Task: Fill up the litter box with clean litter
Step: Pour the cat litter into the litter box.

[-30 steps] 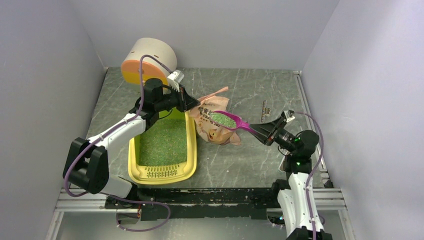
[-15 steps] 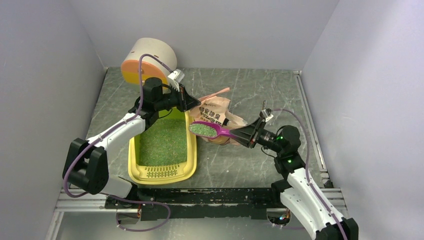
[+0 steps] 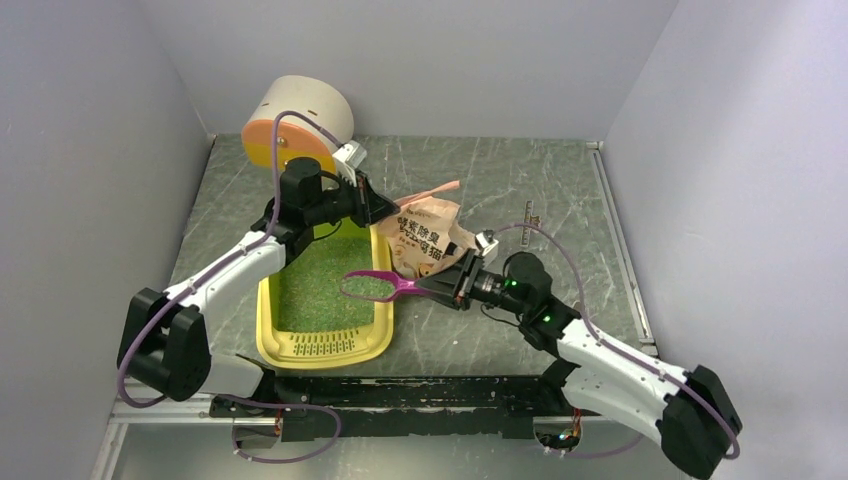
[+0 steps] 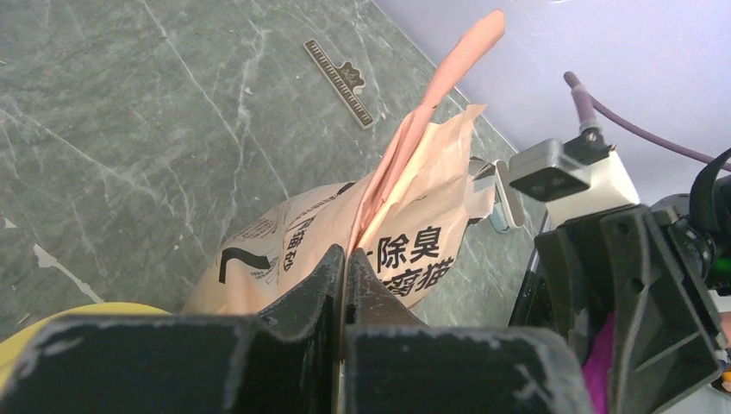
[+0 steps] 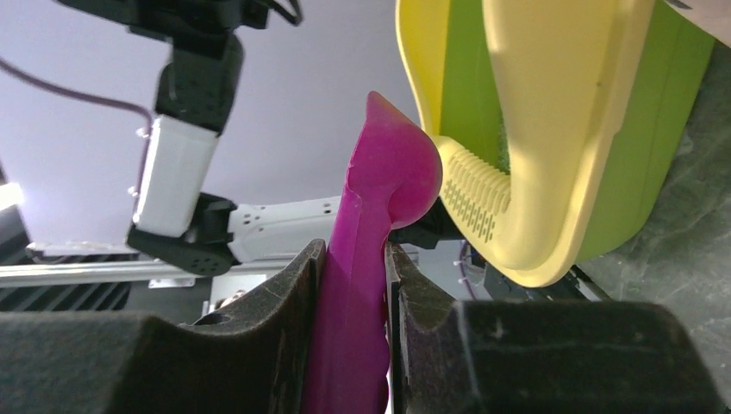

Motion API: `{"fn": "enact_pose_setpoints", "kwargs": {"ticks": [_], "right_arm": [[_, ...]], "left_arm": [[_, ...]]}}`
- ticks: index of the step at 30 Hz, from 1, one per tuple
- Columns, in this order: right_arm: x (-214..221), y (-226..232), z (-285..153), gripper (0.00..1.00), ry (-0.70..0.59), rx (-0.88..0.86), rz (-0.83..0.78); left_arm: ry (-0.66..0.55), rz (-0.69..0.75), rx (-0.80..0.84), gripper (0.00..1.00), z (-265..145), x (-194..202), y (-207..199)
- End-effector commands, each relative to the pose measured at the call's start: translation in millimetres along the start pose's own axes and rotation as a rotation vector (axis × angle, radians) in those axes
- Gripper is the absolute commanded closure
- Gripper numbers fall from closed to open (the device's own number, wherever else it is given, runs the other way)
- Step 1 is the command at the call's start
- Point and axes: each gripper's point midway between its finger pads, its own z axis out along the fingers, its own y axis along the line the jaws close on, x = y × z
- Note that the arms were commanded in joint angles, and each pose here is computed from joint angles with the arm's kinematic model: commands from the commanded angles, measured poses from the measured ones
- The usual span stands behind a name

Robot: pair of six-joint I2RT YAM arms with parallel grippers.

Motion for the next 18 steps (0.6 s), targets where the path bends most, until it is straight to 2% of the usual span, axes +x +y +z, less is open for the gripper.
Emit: {"fn": "enact_pose_setpoints", "kwargs": {"ticks": [1,11,18], "right_arm": [[-6,23,21,1.0,-0.086,-0.047,-0.073],[4,17,63,1.0,-0.234,0.057,-0.131],[9,11,99,1.0,-0.284,0.151,-0.213]], "left_arm": [[-0.033,0.031,-0.001,0.95,-9,-8,-9],[-0.052,0.023,0.006,0.95,-14,-7,-13],[-0.065,0.037,-0.017,0.95,-18,-10,-13]]}}
